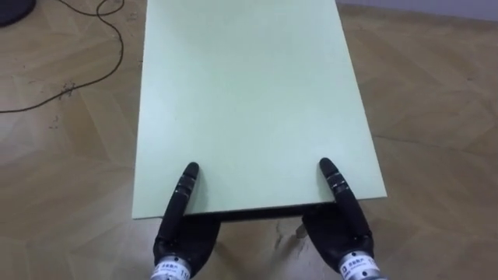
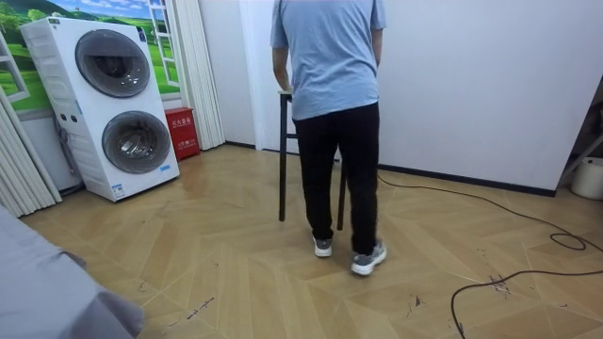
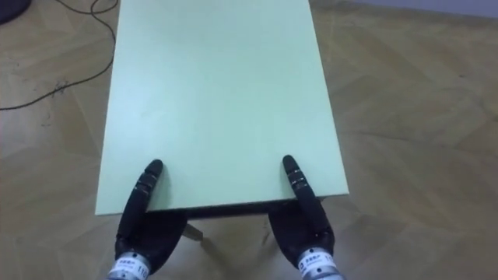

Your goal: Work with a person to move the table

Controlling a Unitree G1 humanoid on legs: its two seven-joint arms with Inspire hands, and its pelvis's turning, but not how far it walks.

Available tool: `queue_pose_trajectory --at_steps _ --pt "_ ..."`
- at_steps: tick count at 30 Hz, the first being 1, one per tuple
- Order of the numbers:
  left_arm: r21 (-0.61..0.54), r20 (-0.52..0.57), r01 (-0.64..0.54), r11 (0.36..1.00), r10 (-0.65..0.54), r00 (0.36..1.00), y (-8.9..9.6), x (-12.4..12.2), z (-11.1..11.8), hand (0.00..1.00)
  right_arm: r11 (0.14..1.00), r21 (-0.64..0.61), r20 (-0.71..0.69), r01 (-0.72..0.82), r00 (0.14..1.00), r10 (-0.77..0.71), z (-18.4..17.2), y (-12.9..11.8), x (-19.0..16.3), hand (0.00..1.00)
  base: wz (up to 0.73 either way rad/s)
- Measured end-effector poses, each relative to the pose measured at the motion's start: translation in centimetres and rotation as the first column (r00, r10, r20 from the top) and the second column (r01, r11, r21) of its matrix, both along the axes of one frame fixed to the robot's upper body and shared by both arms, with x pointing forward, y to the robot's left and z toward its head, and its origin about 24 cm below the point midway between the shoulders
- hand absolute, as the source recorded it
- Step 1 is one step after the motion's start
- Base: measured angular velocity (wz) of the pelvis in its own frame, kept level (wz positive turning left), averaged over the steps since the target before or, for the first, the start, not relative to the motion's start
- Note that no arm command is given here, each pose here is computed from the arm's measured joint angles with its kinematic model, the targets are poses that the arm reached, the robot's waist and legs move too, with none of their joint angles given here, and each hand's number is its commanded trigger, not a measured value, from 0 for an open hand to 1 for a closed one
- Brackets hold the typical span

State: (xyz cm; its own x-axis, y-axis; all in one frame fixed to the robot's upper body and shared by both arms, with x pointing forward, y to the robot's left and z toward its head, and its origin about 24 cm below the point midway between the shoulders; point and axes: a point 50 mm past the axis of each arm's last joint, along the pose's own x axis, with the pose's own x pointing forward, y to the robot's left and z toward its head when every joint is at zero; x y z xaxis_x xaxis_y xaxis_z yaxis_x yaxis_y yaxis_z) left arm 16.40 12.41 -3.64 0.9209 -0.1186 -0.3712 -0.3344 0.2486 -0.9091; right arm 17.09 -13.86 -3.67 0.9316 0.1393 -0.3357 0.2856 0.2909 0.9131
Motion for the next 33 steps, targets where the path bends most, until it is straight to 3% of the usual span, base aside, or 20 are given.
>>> queue_pose_trajectory --at_steps 21,33 --pt "-0.004 -0.008 0.021 1.000 -0.021 1.000 -1.1 0.7 0.2 1.00 0.999 -0.001 0.004 0.043 0.999 -0.043 0.2 -0.5 0.0 1.00 0.64" --pt "0.011 -0.033 0.037 0.999 -0.036 0.999 -0.8 0.2 -0.3 1.00 0.998 0.019 -0.042 0.058 0.997 -0.057 -0.5 -0.7 -1.1 1.00 0.43"
